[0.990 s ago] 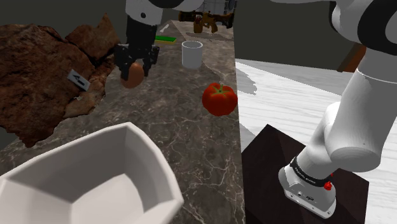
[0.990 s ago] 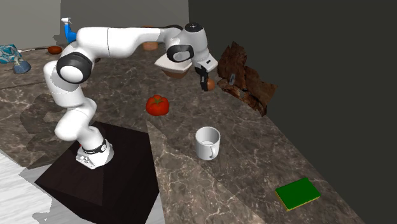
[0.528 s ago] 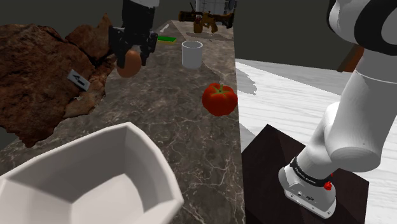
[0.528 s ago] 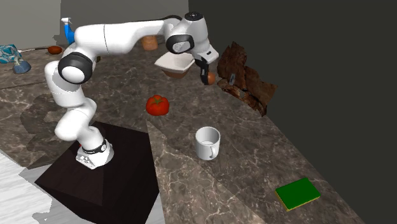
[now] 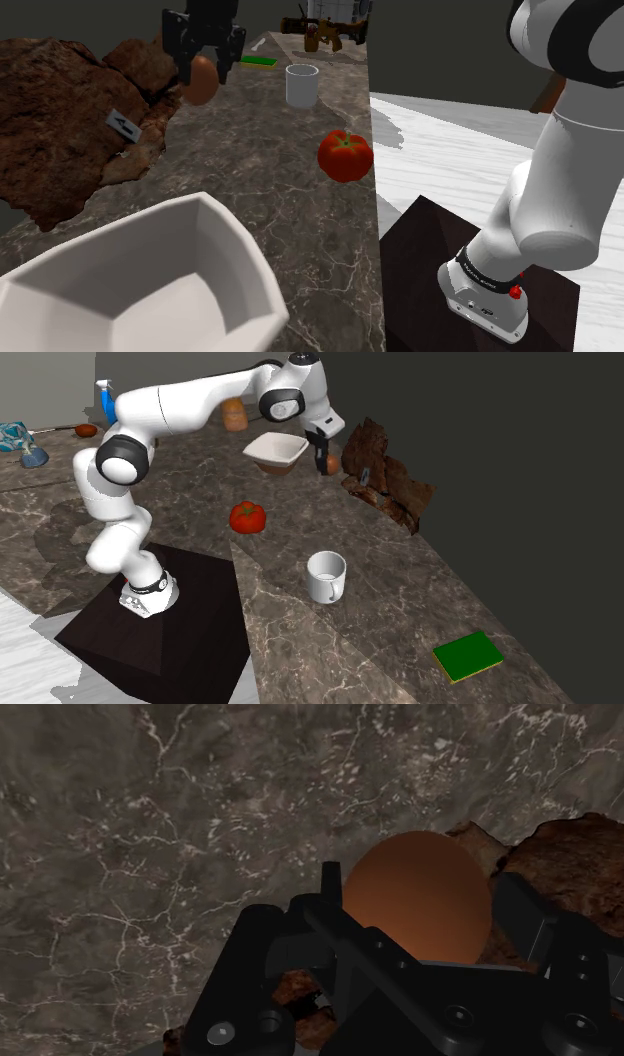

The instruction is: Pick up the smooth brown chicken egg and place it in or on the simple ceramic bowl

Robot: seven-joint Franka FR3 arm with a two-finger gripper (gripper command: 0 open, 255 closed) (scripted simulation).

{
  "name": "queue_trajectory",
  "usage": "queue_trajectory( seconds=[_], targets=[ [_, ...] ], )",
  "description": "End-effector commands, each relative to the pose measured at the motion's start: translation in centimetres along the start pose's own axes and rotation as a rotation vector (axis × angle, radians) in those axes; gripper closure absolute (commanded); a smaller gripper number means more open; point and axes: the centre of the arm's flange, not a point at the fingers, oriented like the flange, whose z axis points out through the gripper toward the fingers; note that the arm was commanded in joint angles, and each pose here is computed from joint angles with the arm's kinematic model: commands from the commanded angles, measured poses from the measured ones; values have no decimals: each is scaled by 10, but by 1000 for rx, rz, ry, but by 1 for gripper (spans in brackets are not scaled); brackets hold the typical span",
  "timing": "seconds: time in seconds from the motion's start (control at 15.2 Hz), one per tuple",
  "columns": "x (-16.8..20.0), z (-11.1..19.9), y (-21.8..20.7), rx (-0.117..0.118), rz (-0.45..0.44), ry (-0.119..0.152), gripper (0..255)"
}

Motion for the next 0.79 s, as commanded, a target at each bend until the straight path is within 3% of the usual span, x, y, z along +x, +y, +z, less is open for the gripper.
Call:
queue_trajectory(
  seconds=[0.0, 0.2, 0.73],
  targets=[
    [2, -11, -3, 0, 0, 0, 255],
    [4, -25, -7, 0, 0, 0, 255],
    [-66, -15, -85, 0, 0, 0, 255]
  ],
)
